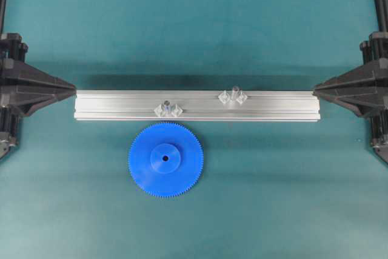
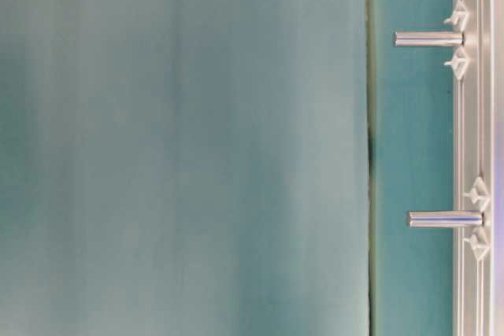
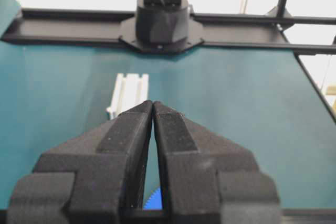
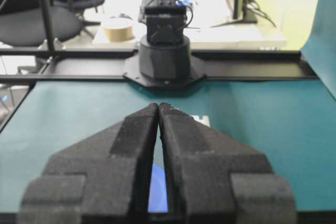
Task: Insert the large gear onto the shaft.
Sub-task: 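Move the left gripper over the large blue gear's hub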
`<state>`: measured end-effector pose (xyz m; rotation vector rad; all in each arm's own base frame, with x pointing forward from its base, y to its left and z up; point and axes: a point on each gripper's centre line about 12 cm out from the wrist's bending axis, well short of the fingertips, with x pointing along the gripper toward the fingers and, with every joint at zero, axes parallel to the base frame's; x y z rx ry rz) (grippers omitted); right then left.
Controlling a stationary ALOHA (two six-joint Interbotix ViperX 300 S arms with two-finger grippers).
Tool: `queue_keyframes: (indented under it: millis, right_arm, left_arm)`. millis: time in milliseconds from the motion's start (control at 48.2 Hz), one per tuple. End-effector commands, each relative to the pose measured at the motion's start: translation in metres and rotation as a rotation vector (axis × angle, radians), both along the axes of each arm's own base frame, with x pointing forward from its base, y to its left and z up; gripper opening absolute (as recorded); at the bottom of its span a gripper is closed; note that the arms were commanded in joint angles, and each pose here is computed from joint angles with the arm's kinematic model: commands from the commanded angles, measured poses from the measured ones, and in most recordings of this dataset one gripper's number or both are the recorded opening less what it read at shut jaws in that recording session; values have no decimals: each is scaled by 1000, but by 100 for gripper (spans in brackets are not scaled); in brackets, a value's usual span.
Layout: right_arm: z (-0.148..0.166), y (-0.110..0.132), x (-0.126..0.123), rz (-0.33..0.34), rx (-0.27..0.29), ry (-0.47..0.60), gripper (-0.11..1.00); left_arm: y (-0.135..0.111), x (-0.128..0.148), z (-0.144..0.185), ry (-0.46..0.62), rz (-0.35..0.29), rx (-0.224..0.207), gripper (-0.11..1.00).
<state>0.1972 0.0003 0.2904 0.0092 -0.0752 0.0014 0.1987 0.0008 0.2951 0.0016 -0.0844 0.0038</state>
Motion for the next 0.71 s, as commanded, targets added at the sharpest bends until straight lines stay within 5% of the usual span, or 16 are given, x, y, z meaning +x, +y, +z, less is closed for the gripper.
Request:
queue_keyframes:
  millis: [0, 187, 332, 519, 685]
  right_arm:
    - [10, 0, 3, -1, 11, -15, 16]
    - [3, 0, 5, -1, 30, 137, 9]
    - [-3, 0, 4, 0, 44, 291, 9]
    - [-6, 2, 1, 2, 72, 433, 9]
    - [-15, 3, -2, 6, 75, 505, 9]
  left_arm:
    - [-8, 10, 2, 45, -42, -38, 11]
    - [-24, 33, -14, 238, -98, -158, -1]
    - [-36, 60, -25, 377, -121, -128, -1]
    - [-47, 98, -44, 540, -142, -23, -1]
    - [-52, 120, -56, 635, -141, -11, -1]
